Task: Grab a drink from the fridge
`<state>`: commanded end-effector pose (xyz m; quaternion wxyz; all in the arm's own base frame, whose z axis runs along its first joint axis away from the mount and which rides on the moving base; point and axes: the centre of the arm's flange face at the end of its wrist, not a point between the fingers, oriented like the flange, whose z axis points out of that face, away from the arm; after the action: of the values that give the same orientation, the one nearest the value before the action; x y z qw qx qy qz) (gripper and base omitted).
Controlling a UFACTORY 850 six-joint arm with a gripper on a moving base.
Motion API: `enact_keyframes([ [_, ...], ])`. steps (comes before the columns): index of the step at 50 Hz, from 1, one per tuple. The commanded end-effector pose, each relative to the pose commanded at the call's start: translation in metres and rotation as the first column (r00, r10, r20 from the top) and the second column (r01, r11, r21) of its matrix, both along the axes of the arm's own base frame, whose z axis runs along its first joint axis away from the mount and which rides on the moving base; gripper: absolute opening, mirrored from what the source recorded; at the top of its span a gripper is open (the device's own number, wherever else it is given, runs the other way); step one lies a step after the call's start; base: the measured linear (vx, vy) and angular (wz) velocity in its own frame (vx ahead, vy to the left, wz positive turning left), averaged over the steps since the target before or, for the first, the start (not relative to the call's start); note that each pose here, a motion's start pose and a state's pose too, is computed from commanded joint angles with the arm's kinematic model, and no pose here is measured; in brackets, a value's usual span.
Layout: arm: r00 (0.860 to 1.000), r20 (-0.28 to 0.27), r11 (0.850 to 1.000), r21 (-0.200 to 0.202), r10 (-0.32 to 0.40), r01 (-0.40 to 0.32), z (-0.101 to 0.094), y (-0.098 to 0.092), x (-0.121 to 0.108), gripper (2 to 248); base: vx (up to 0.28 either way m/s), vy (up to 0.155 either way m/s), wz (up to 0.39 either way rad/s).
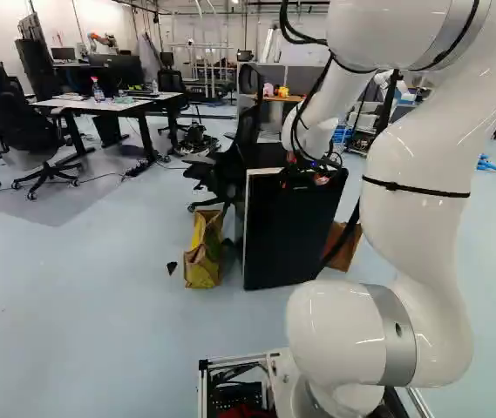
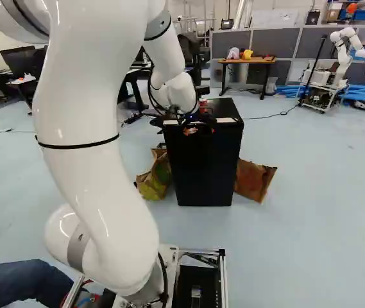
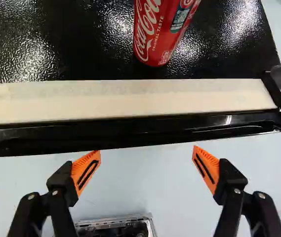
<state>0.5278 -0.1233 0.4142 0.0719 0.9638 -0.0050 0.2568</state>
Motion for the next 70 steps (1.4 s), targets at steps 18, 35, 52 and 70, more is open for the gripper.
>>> enact_keyframes([
  [18, 1.0, -0.013, 1.0, 0.003, -0.011, 0.011, 0.001, 0.0, -0.028, 247, 0.0, 0.0, 0.0],
  [35, 1.0, 0.011, 1.0, 0.004, -0.021, 0.021, 0.003, 0.001, -0.058, 247, 0.0, 0.0, 0.0],
  [52, 0.994, 0.104, 1.0, 0.0, -0.014, 0.014, 0.008, 0.003, -0.069, 247, 0.0, 0.0, 0.0],
  [70, 0.966, 0.257, 1.0, -0.009, 0.005, -0.003, 0.017, 0.003, -0.058, 247, 0.0, 0.0, 0.0],
])
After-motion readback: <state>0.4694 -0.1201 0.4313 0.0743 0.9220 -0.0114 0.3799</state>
